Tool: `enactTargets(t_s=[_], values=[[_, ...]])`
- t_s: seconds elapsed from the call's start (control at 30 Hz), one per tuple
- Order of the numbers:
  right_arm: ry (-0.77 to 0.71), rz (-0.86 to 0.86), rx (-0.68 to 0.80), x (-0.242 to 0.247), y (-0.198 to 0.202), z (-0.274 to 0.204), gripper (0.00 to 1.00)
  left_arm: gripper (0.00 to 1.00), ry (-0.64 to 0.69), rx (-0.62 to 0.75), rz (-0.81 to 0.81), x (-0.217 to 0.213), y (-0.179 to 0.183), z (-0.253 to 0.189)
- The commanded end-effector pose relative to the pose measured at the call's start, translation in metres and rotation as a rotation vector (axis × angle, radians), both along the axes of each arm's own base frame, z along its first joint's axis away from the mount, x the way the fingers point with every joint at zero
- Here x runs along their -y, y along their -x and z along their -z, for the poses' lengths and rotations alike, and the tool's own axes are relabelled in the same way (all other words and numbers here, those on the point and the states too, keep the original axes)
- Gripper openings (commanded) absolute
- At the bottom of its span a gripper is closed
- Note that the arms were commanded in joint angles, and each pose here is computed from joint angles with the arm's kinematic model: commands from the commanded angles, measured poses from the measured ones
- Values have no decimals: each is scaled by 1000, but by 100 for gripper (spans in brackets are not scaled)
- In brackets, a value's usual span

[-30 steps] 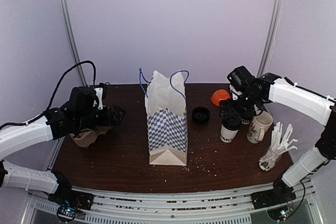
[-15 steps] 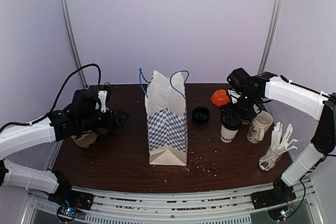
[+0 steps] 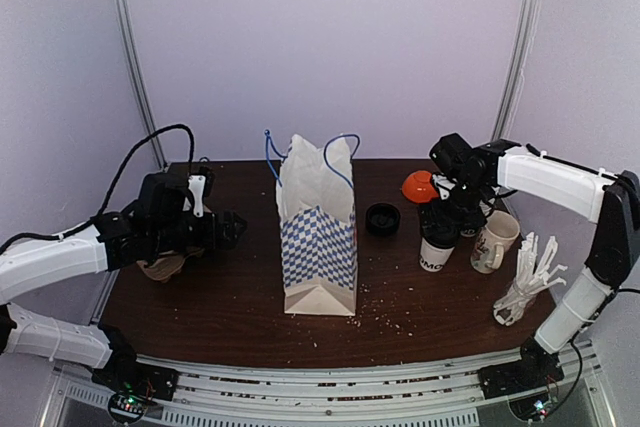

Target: Pack the takeout coffee

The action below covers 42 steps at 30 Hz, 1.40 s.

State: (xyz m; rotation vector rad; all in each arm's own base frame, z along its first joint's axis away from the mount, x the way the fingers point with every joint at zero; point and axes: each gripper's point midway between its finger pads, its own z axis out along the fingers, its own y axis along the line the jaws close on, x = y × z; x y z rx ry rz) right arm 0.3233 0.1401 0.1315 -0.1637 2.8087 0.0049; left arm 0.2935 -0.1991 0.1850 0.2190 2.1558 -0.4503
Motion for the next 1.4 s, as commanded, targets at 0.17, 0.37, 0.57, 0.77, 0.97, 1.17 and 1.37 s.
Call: enactTargets(t_s=[0.17, 0.37, 0.57, 0.77, 0.97, 1.17, 1.37], values=[[32, 3, -8, 5, -9, 10, 100, 98, 28, 2, -1, 3, -1, 2], [15, 13, 6, 5, -9, 5, 100, 98, 27, -3, 0, 3, -2, 4], [3, 19, 58, 7, -10, -22, 100, 98, 25, -3, 1, 5, -3, 4], [40, 17, 37, 14, -4, -20, 100, 98, 29, -11, 9, 9, -6, 5], [19, 0, -2, 9, 1, -4, 100, 98, 32, -18, 14, 10, -5, 7], [30, -1, -23, 9, -1, 6, 100, 98, 31, -20, 16, 9, -3, 8], [40, -1, -41, 11, 1, 15, 100, 98, 31, -25, 13, 9, -3, 10]])
